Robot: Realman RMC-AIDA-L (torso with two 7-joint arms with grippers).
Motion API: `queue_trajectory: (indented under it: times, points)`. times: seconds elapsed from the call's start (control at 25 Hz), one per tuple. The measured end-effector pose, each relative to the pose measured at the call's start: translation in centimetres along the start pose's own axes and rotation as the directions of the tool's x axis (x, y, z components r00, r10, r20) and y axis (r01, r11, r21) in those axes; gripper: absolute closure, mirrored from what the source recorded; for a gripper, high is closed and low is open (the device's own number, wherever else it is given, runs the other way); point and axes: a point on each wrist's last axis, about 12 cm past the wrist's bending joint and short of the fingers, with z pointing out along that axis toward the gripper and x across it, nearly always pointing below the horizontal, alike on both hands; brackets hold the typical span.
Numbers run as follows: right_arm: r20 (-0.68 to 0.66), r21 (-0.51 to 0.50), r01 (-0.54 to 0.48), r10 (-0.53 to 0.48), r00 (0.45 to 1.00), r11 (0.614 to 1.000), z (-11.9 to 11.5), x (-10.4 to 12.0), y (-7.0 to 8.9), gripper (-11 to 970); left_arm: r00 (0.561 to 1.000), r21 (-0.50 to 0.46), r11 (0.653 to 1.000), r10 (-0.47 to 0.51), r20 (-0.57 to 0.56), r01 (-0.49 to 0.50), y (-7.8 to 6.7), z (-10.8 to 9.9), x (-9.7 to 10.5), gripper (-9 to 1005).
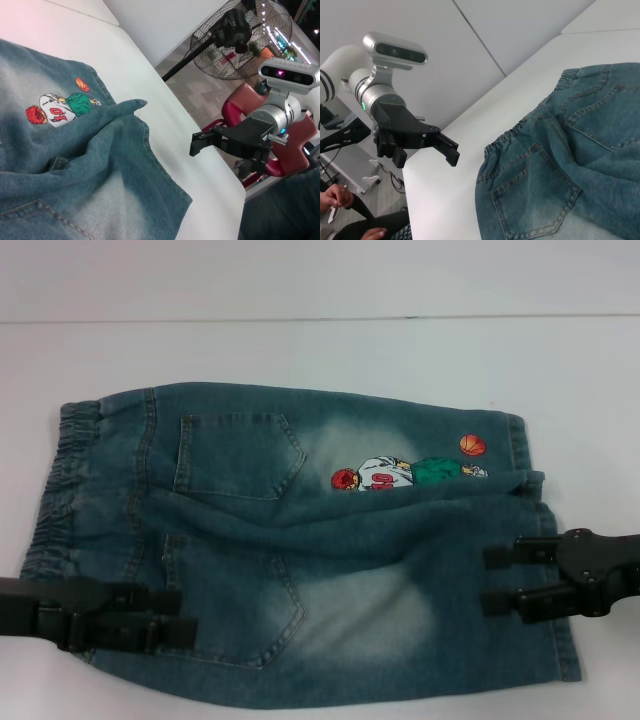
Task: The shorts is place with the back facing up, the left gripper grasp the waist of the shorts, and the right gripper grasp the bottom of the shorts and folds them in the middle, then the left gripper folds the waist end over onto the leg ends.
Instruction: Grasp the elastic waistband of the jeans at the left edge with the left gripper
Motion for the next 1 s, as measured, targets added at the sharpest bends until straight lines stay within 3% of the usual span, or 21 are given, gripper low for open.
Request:
queue_trajectory:
  times: [0.36, 0.56, 0.64, 0.8, 1.0]
  points:
    - [0.000, 0.003, 0.006, -0.006, 1.000, 1.000, 0.0, 0.0, 0.0, 20, 1.000, -0.006, 1.000, -0.021, 0.004, 0.021, 0.0, -0.1, 0.0, 70]
    - [0.001, 0.005, 0.008, -0.008, 1.000, 1.000, -0.1, -0.1, -0.1, 20, 0.978, -0.070, 0.976, -0.202, 0.061, 0.206, 0.3, -1.8, -1.9, 75]
    - [0.000, 0.009, 0.014, -0.014, 1.000, 1.000, -0.1, -0.1, -0.1, 20, 0.960, -0.119, 0.954, -0.264, 0.090, 0.274, 0.5, -2.8, -2.7, 77]
    - [-0.001, 0.018, 0.039, -0.039, 0.999, 0.999, -0.2, -0.2, -0.2, 21, 0.906, -0.294, 0.857, -0.407, 0.116, 0.423, 1.6, -4.7, -4.0, 81]
    - [-0.003, 0.023, 0.049, -0.049, 0.999, 0.999, -0.3, -0.4, -0.3, 21, 0.862, -0.405, 0.771, -0.496, 0.102, 0.491, 2.2, -5.6, -4.6, 86]
